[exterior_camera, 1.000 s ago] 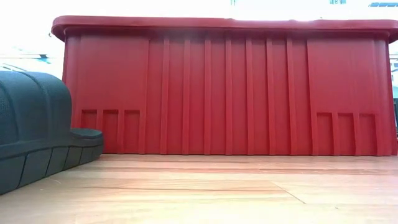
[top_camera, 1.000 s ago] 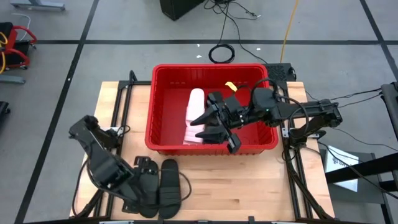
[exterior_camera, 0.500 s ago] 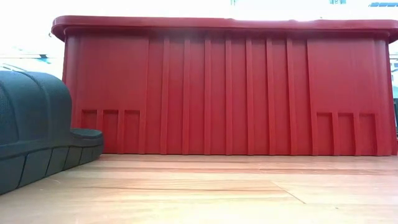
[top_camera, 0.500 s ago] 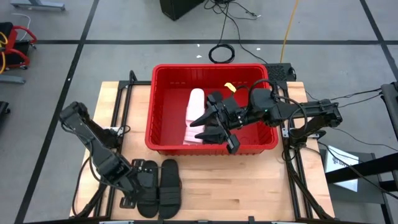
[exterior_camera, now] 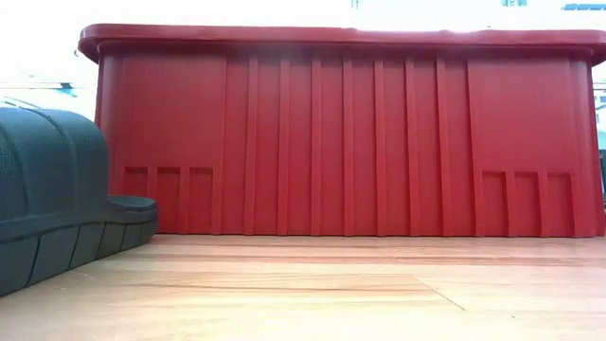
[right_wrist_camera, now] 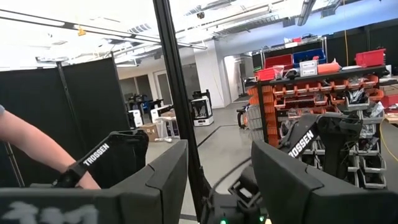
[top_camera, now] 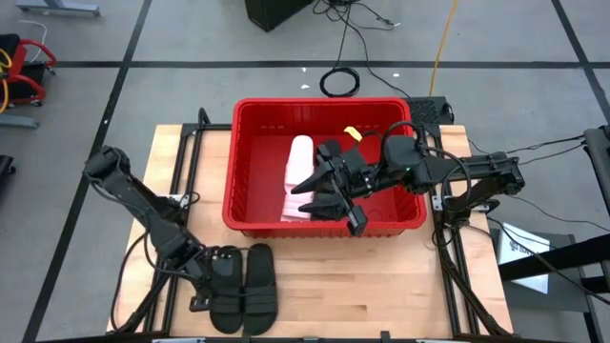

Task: Pick and place slides into bin
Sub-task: Put the black slipper into the red bin

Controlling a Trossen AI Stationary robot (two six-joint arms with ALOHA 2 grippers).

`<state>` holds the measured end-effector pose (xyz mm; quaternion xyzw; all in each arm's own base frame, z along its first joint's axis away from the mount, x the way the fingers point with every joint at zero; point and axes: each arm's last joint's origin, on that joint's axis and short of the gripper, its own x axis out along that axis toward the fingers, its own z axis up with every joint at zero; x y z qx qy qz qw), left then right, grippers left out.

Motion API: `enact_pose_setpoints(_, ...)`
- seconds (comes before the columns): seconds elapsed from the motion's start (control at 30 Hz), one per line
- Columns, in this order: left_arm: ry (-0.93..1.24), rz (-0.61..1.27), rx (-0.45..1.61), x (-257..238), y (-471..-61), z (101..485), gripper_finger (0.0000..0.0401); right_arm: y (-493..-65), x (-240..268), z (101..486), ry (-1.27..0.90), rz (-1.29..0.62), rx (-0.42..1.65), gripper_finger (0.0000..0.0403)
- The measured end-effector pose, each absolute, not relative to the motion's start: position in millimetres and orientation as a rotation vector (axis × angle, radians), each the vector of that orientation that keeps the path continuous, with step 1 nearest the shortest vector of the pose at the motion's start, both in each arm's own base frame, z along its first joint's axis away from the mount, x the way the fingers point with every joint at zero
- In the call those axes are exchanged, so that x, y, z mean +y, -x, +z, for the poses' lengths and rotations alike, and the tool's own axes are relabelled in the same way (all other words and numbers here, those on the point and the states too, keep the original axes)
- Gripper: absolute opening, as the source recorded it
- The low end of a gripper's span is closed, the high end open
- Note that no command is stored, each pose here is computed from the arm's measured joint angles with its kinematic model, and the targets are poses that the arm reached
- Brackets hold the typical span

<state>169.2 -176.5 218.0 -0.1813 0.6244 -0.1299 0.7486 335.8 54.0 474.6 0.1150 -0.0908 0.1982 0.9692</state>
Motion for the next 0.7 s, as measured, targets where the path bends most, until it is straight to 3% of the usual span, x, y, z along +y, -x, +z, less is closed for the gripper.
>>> enact_pose_setpoints(0.53, 0.58, -0.379, 1.298, -175.6, -167.7, 178.3, 0.0185, -335.8, 53.9, 474.6, -0.234, 0.399, -0.183, 0.0167)
enact_pose_setpoints(0.7, 0.567, -0.385, 1.291, -175.3, -168.1, 178.3, 0.014, -335.8, 53.8, 474.6, -0.234, 0.398, -0.184, 0.0167)
